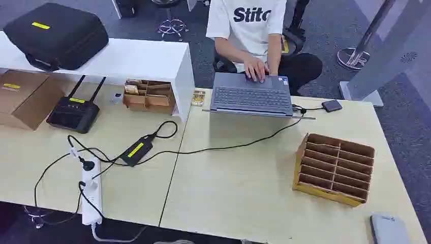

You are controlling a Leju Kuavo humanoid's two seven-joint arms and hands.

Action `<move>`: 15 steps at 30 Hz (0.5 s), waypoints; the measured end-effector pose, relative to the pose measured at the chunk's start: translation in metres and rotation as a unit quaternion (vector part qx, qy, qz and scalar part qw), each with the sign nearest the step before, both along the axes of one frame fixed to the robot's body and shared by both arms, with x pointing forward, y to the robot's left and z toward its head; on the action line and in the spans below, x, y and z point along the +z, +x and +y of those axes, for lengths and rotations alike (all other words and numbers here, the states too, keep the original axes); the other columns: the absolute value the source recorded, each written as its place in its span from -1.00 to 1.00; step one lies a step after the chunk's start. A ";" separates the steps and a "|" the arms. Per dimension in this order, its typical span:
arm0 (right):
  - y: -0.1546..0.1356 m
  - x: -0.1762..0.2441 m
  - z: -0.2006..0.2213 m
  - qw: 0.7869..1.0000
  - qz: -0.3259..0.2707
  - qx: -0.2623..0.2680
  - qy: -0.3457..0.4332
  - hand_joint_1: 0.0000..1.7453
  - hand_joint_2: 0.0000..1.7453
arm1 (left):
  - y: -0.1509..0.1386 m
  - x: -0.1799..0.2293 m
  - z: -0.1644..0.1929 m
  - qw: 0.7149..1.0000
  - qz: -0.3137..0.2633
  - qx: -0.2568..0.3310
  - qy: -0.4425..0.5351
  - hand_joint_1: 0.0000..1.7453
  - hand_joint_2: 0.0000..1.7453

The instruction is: Pass the card to the sensor for recognition and then transmit it.

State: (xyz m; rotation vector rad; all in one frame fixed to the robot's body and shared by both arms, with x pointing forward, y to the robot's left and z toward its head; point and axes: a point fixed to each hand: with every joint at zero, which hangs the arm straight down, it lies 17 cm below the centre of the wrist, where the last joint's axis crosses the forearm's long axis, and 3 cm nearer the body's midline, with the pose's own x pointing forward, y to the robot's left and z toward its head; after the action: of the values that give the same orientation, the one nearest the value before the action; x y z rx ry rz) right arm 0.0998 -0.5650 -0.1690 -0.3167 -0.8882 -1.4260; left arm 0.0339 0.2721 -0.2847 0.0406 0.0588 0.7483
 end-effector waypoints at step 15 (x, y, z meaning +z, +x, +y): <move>-0.051 0.242 -0.065 0.936 0.017 -0.041 -0.348 -1.00 -1.00 | -0.002 0.000 0.001 1.000 0.001 -0.006 0.011 -1.00 1.00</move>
State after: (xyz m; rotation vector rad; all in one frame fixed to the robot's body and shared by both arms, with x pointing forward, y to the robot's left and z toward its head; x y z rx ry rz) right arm 0.0486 -0.6297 0.0733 -0.9144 -1.3502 -1.1305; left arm 0.0320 0.2733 -0.2852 0.0626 0.0513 0.7364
